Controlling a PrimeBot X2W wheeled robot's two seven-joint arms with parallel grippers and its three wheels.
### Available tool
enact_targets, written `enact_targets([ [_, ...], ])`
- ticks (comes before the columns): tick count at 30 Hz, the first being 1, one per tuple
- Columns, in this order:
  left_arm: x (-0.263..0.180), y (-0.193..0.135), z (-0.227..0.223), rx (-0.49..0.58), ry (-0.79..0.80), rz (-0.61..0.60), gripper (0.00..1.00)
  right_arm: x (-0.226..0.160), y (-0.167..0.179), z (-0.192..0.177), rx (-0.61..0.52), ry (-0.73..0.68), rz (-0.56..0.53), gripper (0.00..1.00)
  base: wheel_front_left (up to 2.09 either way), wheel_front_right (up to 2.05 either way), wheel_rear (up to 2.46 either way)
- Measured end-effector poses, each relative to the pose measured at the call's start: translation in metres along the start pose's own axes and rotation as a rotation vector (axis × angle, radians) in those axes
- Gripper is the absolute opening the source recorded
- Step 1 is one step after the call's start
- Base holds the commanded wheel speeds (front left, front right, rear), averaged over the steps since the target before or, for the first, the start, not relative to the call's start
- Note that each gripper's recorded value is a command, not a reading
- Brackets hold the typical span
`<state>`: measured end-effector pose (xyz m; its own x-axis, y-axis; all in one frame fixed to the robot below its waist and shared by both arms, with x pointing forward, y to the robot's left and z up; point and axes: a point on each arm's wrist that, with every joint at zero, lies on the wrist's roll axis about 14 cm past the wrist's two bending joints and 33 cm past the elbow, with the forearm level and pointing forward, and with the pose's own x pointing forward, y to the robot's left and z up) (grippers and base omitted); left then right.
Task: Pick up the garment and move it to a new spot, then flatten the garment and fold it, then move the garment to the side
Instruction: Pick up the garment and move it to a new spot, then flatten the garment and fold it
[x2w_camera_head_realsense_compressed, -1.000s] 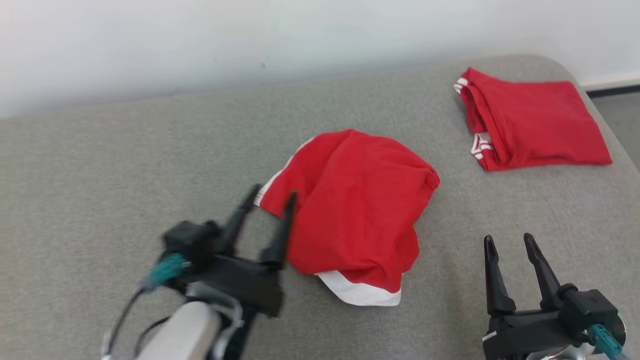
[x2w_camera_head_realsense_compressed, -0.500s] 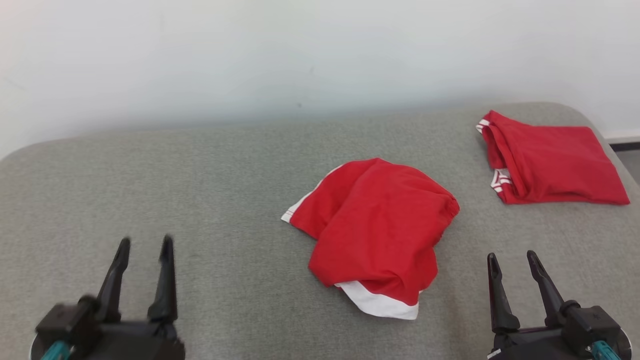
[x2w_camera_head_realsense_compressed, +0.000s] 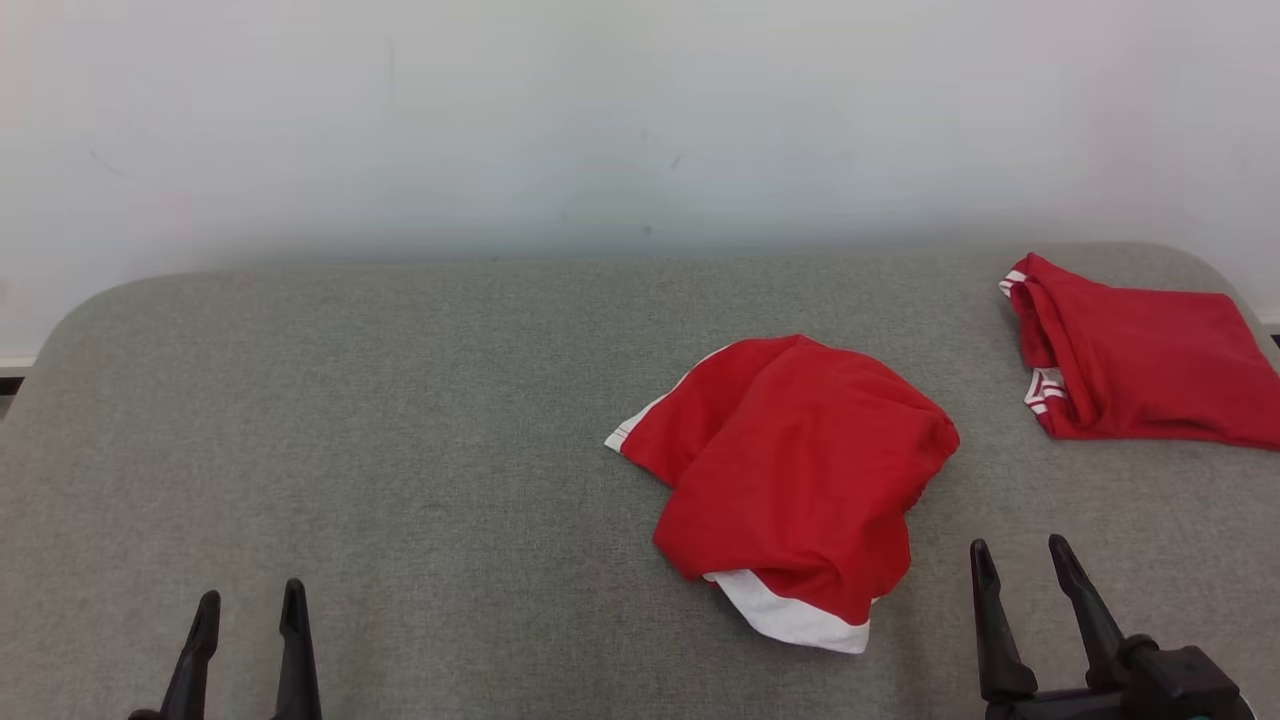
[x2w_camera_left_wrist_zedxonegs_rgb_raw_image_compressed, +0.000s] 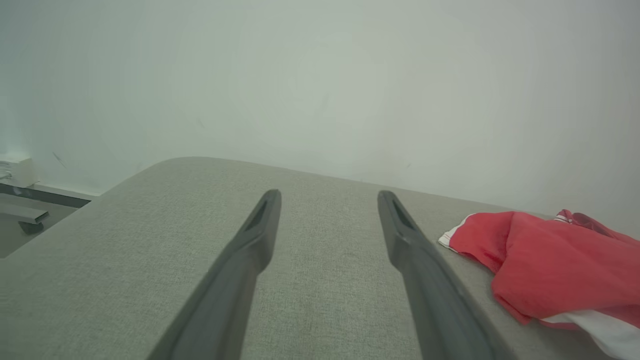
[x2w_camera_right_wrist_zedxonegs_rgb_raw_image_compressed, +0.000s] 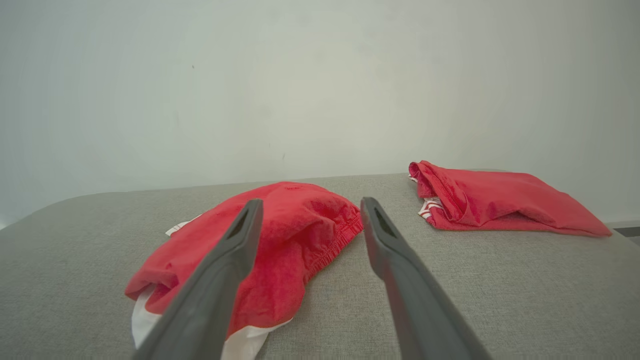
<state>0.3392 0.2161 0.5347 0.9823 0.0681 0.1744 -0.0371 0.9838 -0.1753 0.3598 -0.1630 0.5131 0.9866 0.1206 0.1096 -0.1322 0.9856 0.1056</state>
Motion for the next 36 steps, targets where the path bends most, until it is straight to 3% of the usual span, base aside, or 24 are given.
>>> enact_targets([
  [21, -0.003, -0.002, -0.012, 0.024, 0.034, -0.011, 1.00, -0.006, 0.003, -0.010, 0.019, 0.031, -0.002, 1.00, 0.00, 0.00, 0.00],
  [29, 0.035, -0.051, -0.009, 0.009, 0.001, -0.157, 1.00, 0.002, 0.001, -0.013, 0.022, 0.035, -0.006, 1.00, 0.00, 0.00, 0.00],
  [36, 0.078, -0.116, -0.013, -0.010, -0.009, -0.355, 1.00, 0.005, -0.016, -0.015, 0.021, 0.042, -0.058, 1.00, 0.00, 0.00, 0.00],
])
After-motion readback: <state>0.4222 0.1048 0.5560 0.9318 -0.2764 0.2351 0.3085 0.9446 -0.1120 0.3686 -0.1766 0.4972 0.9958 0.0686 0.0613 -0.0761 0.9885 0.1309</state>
